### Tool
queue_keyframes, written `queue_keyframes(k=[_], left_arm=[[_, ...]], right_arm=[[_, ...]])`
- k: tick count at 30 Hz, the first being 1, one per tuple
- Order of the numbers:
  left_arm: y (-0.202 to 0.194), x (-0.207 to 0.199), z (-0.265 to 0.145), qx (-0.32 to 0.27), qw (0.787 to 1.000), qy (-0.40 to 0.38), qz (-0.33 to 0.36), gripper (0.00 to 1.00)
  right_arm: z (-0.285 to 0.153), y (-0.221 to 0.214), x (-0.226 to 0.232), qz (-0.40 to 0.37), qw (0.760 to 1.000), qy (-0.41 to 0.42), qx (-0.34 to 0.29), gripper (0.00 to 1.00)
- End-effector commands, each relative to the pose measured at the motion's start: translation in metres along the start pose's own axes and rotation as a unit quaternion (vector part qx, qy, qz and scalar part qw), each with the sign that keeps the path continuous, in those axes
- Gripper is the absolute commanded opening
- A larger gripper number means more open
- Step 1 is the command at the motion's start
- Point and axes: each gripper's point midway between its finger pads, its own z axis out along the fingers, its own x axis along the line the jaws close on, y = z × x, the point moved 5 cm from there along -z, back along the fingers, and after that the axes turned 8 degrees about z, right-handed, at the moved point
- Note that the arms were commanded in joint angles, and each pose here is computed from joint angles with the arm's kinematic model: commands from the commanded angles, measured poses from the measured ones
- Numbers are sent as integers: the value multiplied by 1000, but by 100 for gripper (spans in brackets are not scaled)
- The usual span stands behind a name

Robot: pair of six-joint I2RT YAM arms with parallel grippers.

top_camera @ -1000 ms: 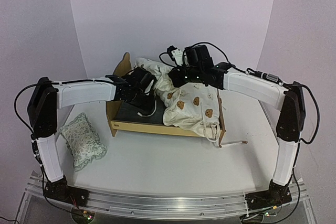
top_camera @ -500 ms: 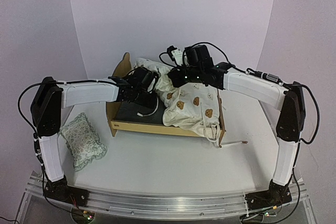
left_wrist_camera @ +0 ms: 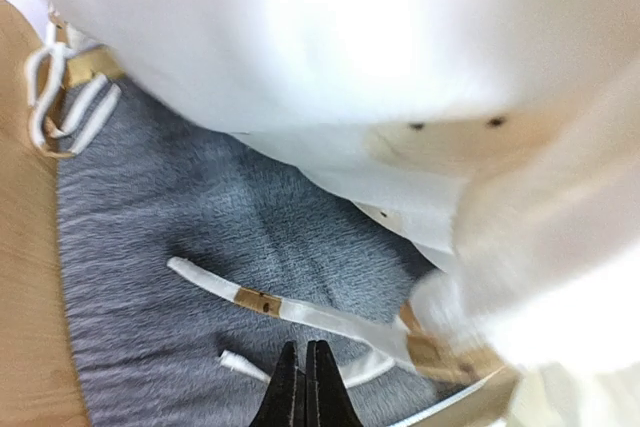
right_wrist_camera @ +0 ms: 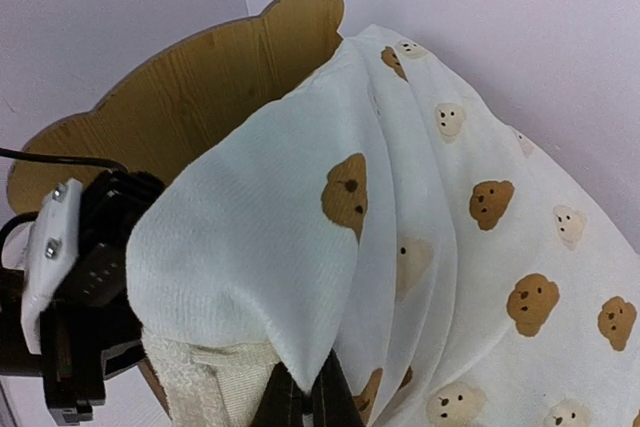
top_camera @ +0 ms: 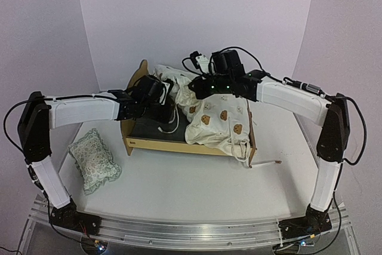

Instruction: Set up the pet bed

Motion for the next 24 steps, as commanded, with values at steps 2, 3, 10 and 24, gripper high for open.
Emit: queue_keyframes(k=[2,3,10,24], left_arm=[[26,7,-59,-53,998,-25,-35,0],[25,5,-65,-50,998,-34,-34,1],[10,-2,-98,-42,996,-73,-22,36],[-19,-15,-110,-43,988,-144,17,59]], right_arm=[[-43,36,18,36,996,65,-40,0],[-45,37,20,41,996,76,-39,0],[-58,46,37,75,987,136,-34,0],[-77,27,40,70,986,152,8,0]])
